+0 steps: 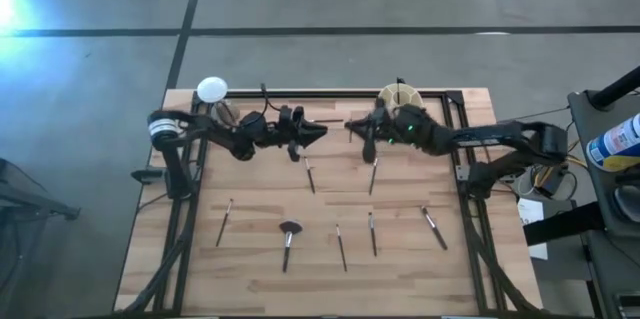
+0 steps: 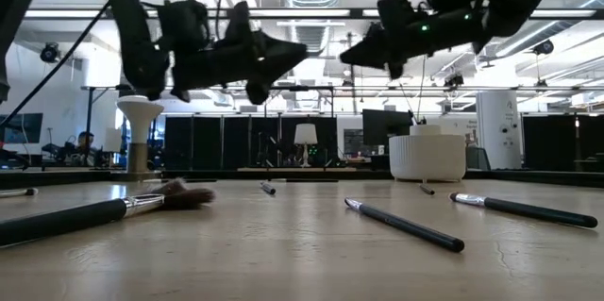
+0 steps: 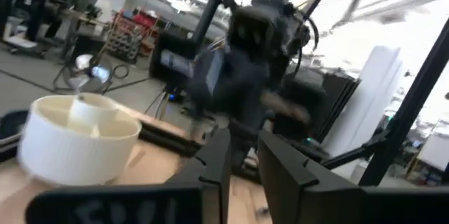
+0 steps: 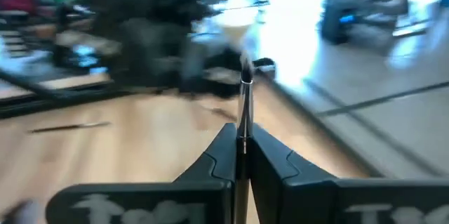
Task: Put items in baskets/containers
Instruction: Put the black eyeshadow brush into the white pen organizer
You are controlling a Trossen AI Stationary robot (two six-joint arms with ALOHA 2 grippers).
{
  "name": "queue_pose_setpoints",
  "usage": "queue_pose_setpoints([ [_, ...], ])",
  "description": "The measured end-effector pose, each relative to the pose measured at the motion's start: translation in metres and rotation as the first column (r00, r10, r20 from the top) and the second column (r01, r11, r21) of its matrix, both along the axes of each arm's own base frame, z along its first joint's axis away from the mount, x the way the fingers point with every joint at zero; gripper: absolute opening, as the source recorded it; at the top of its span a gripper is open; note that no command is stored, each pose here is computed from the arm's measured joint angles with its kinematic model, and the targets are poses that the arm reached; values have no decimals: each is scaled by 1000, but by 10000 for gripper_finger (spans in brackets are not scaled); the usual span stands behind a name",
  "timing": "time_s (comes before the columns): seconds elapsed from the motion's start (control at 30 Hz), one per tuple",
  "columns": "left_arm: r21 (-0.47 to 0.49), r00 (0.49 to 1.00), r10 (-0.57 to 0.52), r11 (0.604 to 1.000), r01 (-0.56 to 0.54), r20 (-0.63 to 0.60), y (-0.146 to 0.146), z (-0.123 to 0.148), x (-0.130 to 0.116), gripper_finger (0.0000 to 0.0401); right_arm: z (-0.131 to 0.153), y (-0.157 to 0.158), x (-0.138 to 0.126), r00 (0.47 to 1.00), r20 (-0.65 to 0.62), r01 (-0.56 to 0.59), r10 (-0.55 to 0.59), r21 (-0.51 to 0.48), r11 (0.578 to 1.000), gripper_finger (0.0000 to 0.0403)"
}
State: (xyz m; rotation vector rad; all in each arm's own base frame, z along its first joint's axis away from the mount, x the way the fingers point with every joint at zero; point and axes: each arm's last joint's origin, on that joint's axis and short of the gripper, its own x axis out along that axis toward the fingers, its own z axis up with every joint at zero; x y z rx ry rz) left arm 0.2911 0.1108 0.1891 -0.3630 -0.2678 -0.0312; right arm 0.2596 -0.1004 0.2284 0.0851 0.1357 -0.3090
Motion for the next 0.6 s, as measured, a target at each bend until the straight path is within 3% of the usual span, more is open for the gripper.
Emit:
queue_pose_setpoints([
  [0.17,57,999,17,998,-15,-30,-8,-5,-19,73,17,-31,-39,982,-31,184,-186,-64,981,14],
  [0.37,62,996,45,997,-41,-75,-12,-14,-29,71,23,-65,-86,921,-31,384,-388,-96,918,14],
  [0.6,72,988,83,995,-73,-132,-11,-21,-29,71,4,-93,-110,853,-105,508,-512,-62,859,13],
])
